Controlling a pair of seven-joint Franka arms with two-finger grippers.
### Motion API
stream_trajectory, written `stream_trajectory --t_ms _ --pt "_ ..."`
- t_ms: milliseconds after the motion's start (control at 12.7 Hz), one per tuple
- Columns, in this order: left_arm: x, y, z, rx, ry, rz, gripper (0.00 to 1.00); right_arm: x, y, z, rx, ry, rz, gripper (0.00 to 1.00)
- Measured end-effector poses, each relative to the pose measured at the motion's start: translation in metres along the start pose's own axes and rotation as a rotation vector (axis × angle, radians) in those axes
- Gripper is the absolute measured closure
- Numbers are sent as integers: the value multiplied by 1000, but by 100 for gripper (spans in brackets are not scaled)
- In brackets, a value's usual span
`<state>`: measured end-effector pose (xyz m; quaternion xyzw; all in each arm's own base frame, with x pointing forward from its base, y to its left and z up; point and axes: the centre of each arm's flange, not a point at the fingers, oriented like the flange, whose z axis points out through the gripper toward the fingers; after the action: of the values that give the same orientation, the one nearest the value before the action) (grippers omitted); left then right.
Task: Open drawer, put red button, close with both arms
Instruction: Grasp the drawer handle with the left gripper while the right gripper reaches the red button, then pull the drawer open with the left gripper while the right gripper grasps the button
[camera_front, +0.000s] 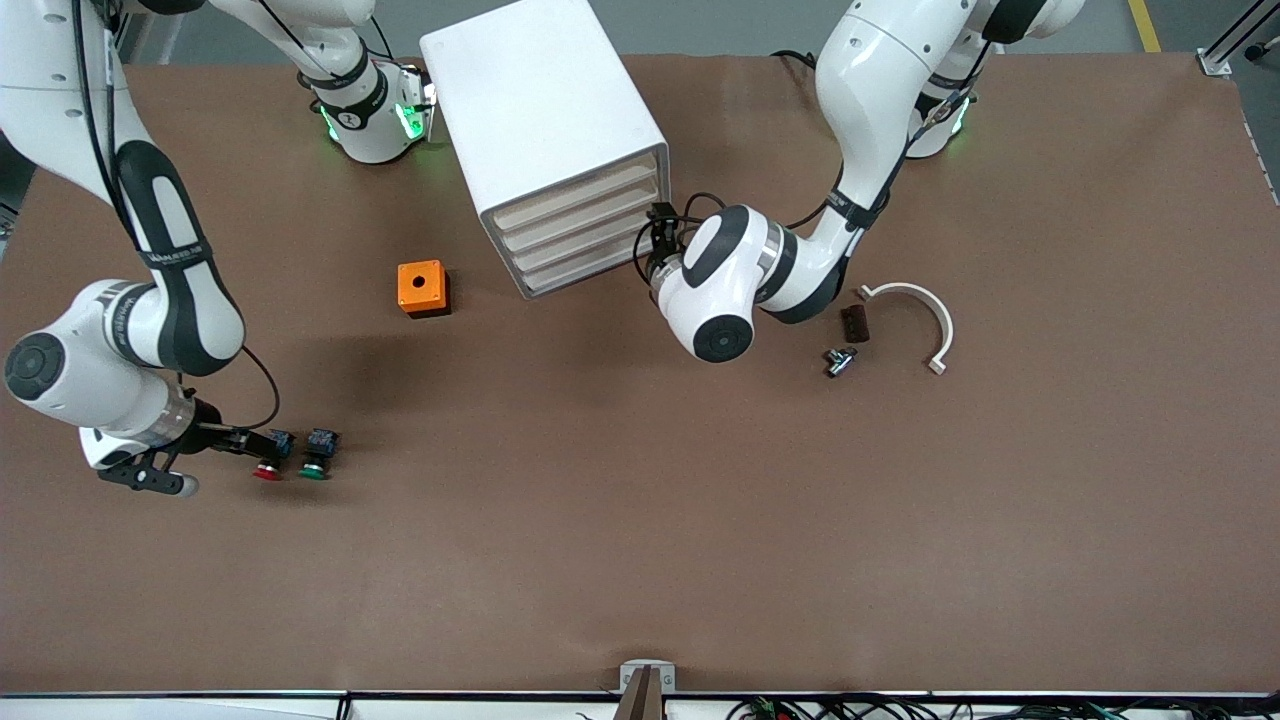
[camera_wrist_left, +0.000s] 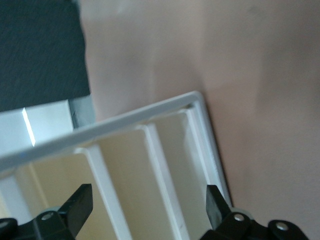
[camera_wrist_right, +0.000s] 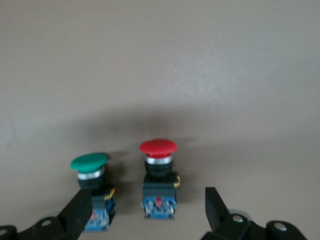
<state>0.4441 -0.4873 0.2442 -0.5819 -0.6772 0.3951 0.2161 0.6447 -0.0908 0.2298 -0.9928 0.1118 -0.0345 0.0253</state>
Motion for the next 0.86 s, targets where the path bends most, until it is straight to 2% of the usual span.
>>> stream_trajectory --t_ms 79,157,236,314,471,864 --pt "-3 0 2 32 -40 -59 0 -5 -3 13 1 13 8 0" --pt "-5 3 5 65 -73 -111 6 -11 -4 24 0 17 14 0" --pt "-5 6 9 92 -95 -154 7 -16 -3 32 -1 15 18 0" --pt "-5 10 13 115 -110 -183 14 -18 -2 36 -2 11 21 0" --pt "-8 14 25 158 -133 -210 38 -19 1 37 -4 8 27 0" --pt "-17 10 47 203 -130 -272 40 -21 4 39 -6 1 38 0"
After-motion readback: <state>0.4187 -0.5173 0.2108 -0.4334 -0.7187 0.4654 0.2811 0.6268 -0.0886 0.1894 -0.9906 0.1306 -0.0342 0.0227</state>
